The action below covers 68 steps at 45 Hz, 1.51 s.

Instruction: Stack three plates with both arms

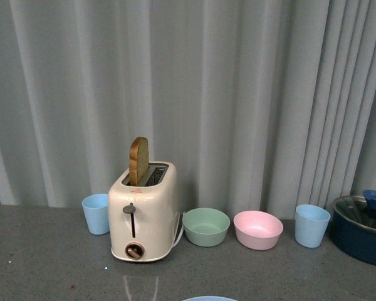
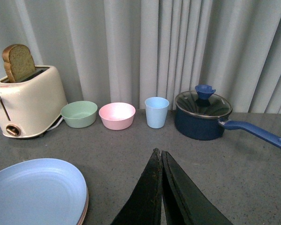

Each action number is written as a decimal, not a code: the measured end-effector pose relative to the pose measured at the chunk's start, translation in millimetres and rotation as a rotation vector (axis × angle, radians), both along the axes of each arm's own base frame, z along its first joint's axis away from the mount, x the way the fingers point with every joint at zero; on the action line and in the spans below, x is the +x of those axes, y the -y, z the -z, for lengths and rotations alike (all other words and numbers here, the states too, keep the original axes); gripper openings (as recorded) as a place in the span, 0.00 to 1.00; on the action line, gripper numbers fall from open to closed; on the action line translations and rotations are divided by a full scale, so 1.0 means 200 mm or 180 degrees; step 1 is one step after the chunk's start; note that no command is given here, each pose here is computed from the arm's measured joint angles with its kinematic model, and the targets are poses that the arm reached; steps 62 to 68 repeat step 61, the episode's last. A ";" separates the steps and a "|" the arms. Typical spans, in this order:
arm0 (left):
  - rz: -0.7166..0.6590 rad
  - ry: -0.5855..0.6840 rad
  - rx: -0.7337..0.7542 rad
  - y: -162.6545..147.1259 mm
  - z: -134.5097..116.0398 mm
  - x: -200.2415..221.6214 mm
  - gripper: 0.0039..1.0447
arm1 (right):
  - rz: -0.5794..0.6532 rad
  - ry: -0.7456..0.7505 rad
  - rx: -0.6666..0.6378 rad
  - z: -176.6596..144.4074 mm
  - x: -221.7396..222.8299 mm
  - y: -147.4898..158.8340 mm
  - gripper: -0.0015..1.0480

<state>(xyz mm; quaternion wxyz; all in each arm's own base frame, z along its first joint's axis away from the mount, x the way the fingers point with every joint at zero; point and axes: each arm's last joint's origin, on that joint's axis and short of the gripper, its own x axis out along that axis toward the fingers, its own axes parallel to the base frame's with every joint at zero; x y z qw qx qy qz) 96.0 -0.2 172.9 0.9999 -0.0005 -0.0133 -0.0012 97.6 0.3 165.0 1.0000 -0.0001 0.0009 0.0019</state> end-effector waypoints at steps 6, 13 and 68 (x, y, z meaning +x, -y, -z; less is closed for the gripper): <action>0.0001 0.0000 0.0000 0.00 0.00 0.00 0.94 | 0.0001 0.0000 0.0001 0.00 0.00 0.00 0.03; 0.0001 0.0000 0.0000 0.00 0.00 0.00 0.94 | 0.0000 0.0000 -0.0002 0.00 0.00 0.00 0.04; 0.0001 0.0000 0.0000 0.00 0.00 0.00 0.94 | 0.0000 0.0000 0.0000 0.00 0.00 0.00 0.93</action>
